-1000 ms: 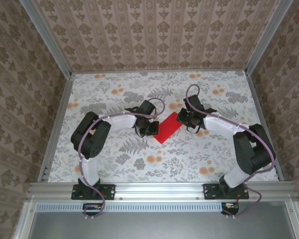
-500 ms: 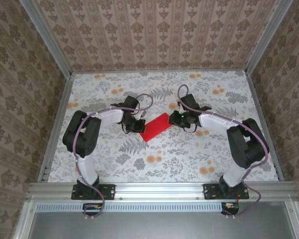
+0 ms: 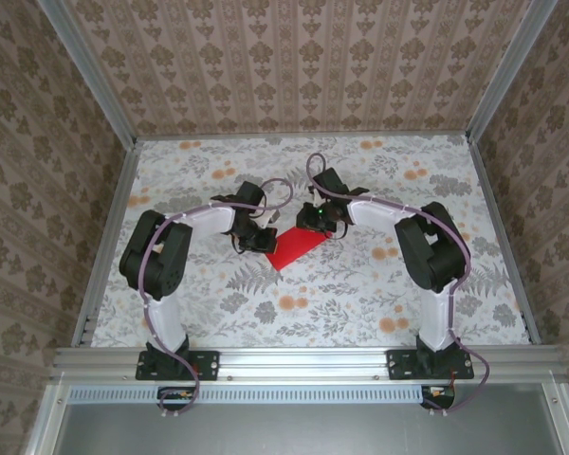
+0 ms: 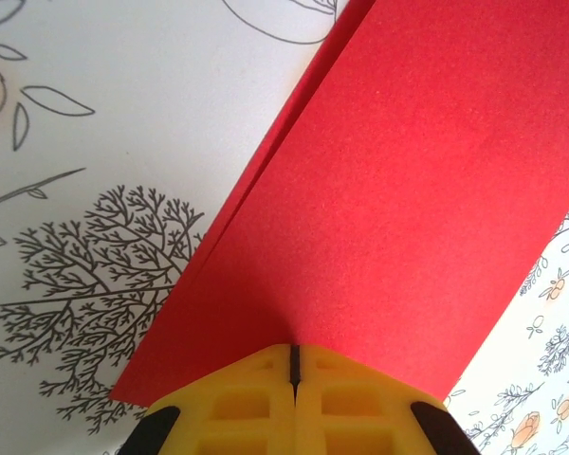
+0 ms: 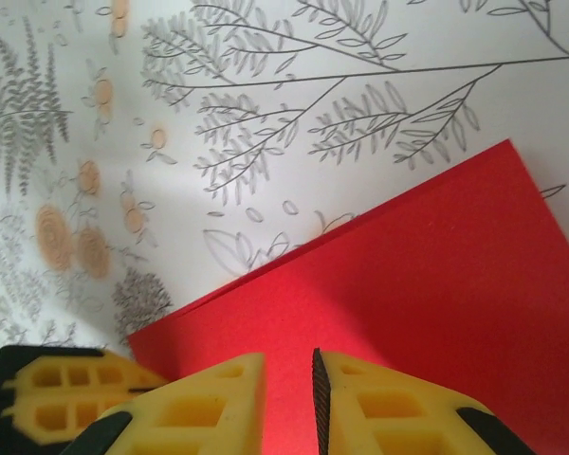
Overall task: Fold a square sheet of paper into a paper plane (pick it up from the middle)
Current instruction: Rotate the square sheet of paper at the center of the table.
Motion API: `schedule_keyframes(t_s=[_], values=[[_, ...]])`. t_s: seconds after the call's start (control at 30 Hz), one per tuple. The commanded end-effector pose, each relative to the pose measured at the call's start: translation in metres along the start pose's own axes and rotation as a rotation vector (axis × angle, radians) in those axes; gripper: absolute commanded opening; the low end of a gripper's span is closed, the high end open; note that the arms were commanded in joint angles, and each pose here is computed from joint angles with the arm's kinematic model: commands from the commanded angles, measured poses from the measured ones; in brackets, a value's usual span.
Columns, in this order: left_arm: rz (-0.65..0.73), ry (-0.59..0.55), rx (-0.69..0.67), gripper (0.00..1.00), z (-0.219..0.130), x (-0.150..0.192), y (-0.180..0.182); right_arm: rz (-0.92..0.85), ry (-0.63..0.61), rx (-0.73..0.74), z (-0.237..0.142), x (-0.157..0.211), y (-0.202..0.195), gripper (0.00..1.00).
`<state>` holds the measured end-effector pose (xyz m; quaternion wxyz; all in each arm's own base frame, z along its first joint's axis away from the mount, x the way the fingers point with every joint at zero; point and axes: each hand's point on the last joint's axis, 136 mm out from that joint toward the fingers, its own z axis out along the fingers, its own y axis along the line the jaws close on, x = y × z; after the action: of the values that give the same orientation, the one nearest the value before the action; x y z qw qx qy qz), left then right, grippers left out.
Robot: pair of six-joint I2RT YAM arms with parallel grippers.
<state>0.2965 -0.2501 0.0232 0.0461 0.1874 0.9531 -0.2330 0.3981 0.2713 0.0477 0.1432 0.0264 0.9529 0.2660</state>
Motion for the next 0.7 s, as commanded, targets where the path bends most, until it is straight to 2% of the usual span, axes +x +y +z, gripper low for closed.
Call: schedule_keyframes(t_s=[0.0, 0.27, 0.53, 0.67], values=[[0.023, 0.002, -0.011, 0.04, -0.003, -0.002, -0.002, 0.034, 0.054, 0.110, 0.004, 0.012, -0.025, 0.22], [0.027, 0.026, -0.131, 0.04, 0.003, 0.002, 0.017, 0.102, 0.098, 0.190, 0.002, 0.035, -0.046, 0.22], [0.017, -0.066, -0.104, 0.07, -0.017, -0.015, 0.001, 0.189, 0.102, 0.125, -0.008, 0.058, -0.038, 0.22], [-0.017, -0.135, -0.035, 0.08, -0.030, -0.022, -0.020, 0.227, 0.058, 0.075, -0.015, 0.061, -0.028, 0.23]])
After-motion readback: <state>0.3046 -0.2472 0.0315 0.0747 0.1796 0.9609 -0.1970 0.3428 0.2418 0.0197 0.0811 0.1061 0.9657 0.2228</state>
